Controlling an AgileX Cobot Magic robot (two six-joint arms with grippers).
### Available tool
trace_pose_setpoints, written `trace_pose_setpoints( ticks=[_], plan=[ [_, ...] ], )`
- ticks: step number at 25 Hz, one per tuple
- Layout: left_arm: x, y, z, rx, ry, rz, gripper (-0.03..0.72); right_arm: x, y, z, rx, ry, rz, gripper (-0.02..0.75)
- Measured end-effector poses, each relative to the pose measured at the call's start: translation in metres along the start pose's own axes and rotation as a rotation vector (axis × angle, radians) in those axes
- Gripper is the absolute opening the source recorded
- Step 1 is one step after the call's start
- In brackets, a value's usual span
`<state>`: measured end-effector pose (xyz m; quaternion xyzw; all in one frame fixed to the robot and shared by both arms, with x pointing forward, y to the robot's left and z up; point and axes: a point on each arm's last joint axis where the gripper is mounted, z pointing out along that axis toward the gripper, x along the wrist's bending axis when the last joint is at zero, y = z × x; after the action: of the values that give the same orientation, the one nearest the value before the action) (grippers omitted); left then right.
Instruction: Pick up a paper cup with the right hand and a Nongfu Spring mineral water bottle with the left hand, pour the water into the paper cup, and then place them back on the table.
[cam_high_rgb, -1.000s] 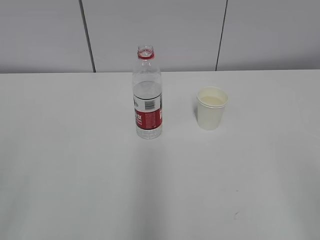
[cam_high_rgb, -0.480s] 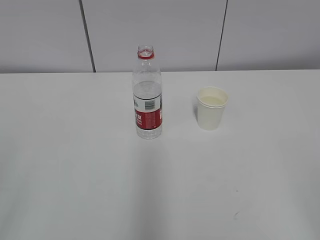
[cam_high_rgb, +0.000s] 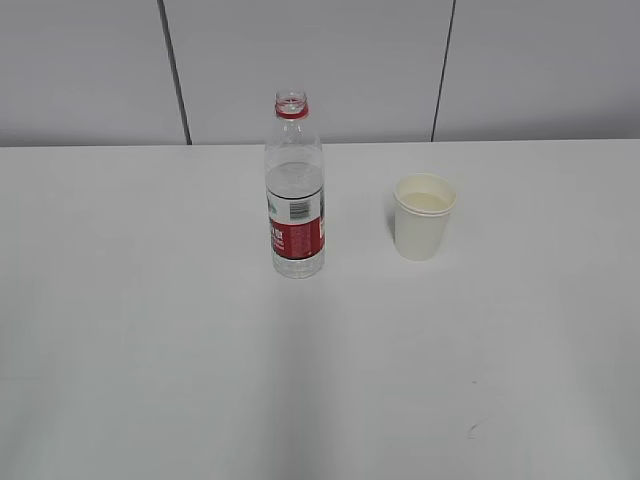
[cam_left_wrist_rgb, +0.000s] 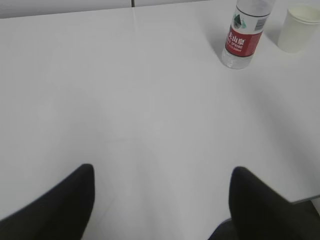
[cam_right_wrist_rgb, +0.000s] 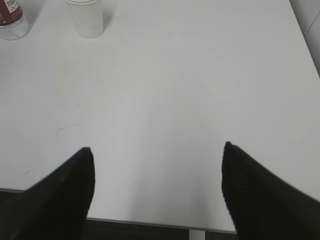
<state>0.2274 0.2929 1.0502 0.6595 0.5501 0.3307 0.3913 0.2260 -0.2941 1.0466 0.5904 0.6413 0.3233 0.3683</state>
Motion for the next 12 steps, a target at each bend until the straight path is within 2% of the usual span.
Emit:
trace_pose_setpoints(
  ticks=[12],
  plan=[
    [0.0000,0.0000,0.0000,0.000,0.000,0.000,0.510,0.0000,0.0000,-0.0002,-0.004,-0.001,0.000,0.591]
  ],
)
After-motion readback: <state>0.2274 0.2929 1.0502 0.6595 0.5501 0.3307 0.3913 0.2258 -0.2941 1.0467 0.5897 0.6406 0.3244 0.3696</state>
